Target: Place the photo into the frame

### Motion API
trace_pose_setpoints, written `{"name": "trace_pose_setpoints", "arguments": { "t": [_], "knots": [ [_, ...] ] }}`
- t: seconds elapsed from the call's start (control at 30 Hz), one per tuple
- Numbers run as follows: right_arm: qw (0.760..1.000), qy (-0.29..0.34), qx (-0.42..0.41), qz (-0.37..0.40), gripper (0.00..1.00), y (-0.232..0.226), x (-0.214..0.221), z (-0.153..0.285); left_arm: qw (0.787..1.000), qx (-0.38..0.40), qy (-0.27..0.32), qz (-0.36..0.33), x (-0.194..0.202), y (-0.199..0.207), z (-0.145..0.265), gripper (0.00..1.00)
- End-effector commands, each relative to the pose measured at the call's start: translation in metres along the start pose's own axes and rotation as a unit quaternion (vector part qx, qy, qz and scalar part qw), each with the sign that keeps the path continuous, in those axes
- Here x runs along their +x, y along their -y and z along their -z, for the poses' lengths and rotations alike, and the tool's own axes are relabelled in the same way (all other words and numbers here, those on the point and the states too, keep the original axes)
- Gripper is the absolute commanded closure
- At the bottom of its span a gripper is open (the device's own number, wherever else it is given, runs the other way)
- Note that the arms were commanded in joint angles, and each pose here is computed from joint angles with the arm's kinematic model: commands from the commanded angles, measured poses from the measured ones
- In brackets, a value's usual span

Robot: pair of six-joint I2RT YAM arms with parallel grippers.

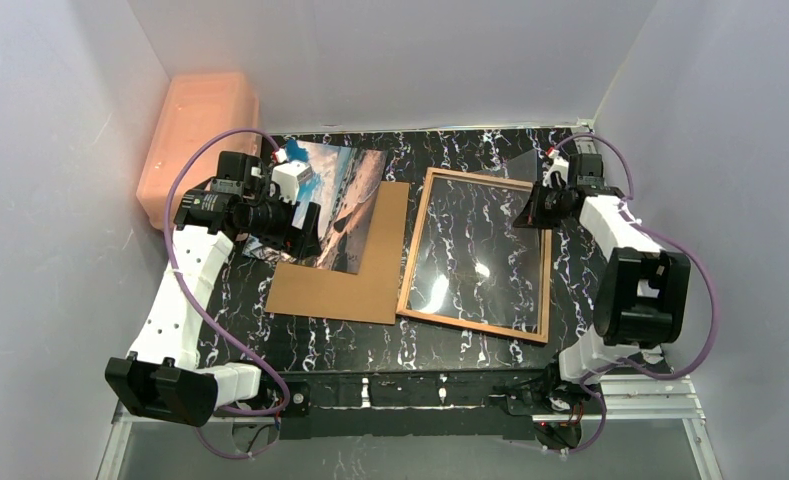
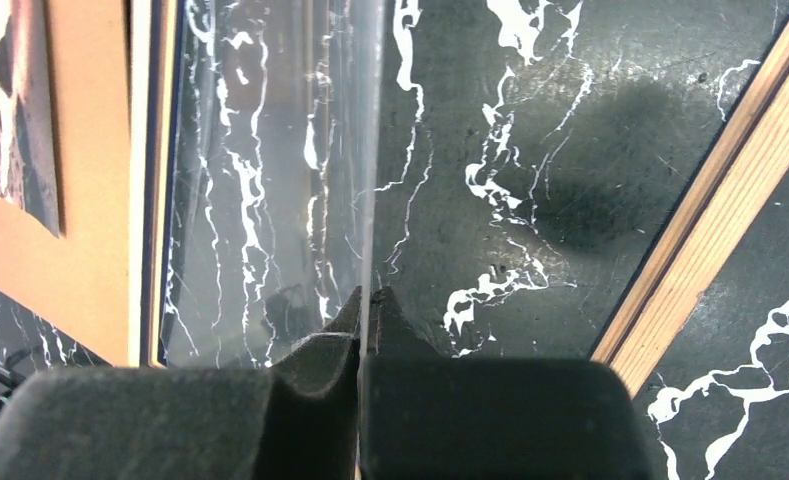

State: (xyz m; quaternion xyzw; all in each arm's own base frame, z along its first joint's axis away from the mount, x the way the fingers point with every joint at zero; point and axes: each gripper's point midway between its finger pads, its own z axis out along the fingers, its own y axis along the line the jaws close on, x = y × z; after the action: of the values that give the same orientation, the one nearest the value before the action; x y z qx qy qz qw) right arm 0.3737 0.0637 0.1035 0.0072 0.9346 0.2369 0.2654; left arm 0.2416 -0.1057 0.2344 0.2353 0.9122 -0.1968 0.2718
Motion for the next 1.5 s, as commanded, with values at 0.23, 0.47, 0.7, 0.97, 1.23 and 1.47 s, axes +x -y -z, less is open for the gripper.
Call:
{"name": "trace_pose_setpoints", "arguments": {
  "t": [0.23, 0.47, 0.7, 0.97, 1.23, 1.47],
  "knots": [
    [0.990, 0.104, -0.056, 0.077, 0.99, -0.037, -0.022, 0.037, 1.000, 0.011, 0.004, 0.002, 0.003, 0.005, 0.003, 0.13],
    [0.993, 0.092, -0.059, 0.051, 0.99, -0.033, -0.023, 0.025, 1.000, 0.013, 0.005, 0.003, 0.003, 0.006, 0.003, 0.13],
    [0.995, 0.075, -0.058, 0.035, 0.99, -0.029, -0.016, 0.017, 1.000, 0.012, 0.003, 0.003, 0.004, 0.005, 0.001, 0.13],
    [0.985, 0.111, -0.133, 0.023, 0.99, -0.067, -0.035, 0.040, 1.000, 0.020, 0.001, 0.009, 0.005, 0.007, -0.002, 0.13],
    [0.966, 0.147, -0.213, -0.011, 0.99, -0.113, -0.050, 0.084, 0.999, 0.029, -0.005, 0.017, 0.012, 0.008, -0.010, 0.14],
    [0.951, 0.178, -0.250, -0.028, 0.99, -0.140, -0.069, 0.116, 0.999, 0.031, -0.007, 0.020, 0.014, 0.007, -0.013, 0.14]
  ]
}}
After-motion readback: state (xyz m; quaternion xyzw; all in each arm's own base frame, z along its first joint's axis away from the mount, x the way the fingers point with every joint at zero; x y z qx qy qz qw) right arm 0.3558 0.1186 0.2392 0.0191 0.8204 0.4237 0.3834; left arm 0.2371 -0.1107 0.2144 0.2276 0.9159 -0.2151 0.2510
